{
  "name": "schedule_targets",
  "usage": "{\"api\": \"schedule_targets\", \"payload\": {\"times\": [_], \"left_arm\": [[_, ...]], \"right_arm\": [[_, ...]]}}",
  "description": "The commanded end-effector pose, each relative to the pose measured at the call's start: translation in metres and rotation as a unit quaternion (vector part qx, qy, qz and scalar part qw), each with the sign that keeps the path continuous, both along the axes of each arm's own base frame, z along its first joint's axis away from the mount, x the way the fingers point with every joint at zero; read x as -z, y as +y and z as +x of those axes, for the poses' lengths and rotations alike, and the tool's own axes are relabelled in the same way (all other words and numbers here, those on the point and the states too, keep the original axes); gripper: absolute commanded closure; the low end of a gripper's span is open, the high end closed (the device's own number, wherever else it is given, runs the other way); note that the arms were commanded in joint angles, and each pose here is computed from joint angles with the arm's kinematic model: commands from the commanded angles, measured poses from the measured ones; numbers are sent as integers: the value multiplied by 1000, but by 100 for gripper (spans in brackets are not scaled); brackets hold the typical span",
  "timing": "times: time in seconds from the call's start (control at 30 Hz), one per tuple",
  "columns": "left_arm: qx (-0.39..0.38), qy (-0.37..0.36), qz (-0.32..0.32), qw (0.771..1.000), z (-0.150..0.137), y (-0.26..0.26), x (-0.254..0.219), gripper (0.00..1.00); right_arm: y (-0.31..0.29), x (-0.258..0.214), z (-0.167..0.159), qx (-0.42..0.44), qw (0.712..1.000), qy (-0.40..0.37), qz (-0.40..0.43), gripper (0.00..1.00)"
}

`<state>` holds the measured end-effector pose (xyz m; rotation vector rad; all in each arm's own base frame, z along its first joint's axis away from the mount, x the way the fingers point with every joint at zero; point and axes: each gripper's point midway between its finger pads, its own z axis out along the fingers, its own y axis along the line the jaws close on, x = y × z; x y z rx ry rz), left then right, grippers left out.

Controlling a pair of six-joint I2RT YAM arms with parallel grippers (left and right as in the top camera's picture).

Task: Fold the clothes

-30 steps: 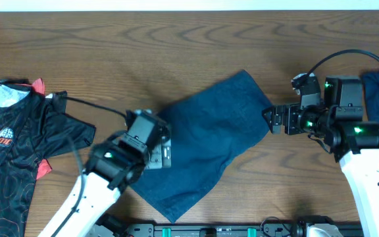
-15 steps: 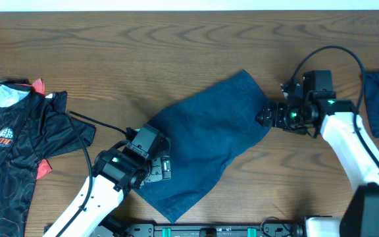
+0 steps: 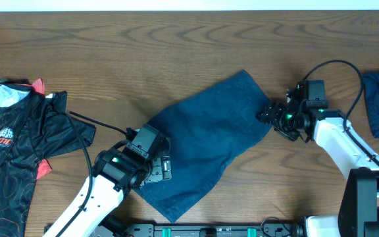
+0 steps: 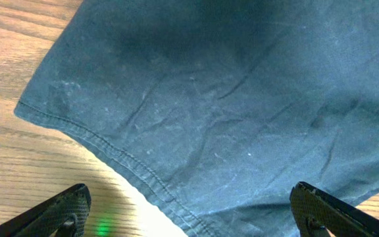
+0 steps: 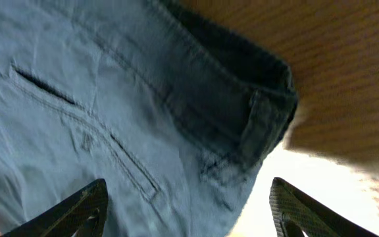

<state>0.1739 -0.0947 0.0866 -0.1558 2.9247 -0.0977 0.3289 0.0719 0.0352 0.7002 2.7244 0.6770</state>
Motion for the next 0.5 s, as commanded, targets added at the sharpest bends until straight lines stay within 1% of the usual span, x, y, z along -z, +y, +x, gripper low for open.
{"api": "schedule_targets", "payload": {"times": [0.0, 0.1, 0.13, 0.17, 0.2, 0.23, 0.27, 0.3, 0.37, 0.47], "left_arm": [[-8, 0, -4, 1000, -1, 1, -1, 2], [-8, 2, -3, 1000, -1, 1, -1, 2], [-8, 2, -3, 1000, -2, 1, -1, 2], [-8, 3, -2, 1000, -2, 2, -1, 2], [-8, 4, -2, 1000, -3, 2, -1, 2], [-8, 5, -1, 1000, -3, 2, -1, 2], [-8, 6, 0, 1000, -3, 2, -1, 2], [-8, 6, 0, 1000, -4, 3, 0, 2], [-8, 7, 1, 1000, -4, 3, 0, 2], [-9, 14, -4, 1000, -7, 2, 0, 2]], "right_arm": [[4, 8, -3, 33, 999, 16, 14, 23], [7, 9, -1, 44, 999, 13, 20, 30], [7, 9, 0, 47, 999, 9, 20, 34], [7, 9, 1, 50, 998, 8, 21, 45], [7, 8, 2, 53, 998, 6, 22, 60], [6, 8, 3, 57, 998, 6, 22, 71], [6, 8, 4, 60, 998, 4, 22, 76], [6, 7, 5, 60, 998, 2, 22, 85], [5, 7, 7, 64, 998, -1, 20, 99], [3, 6, 9, 70, 997, -4, 18, 99]]}}
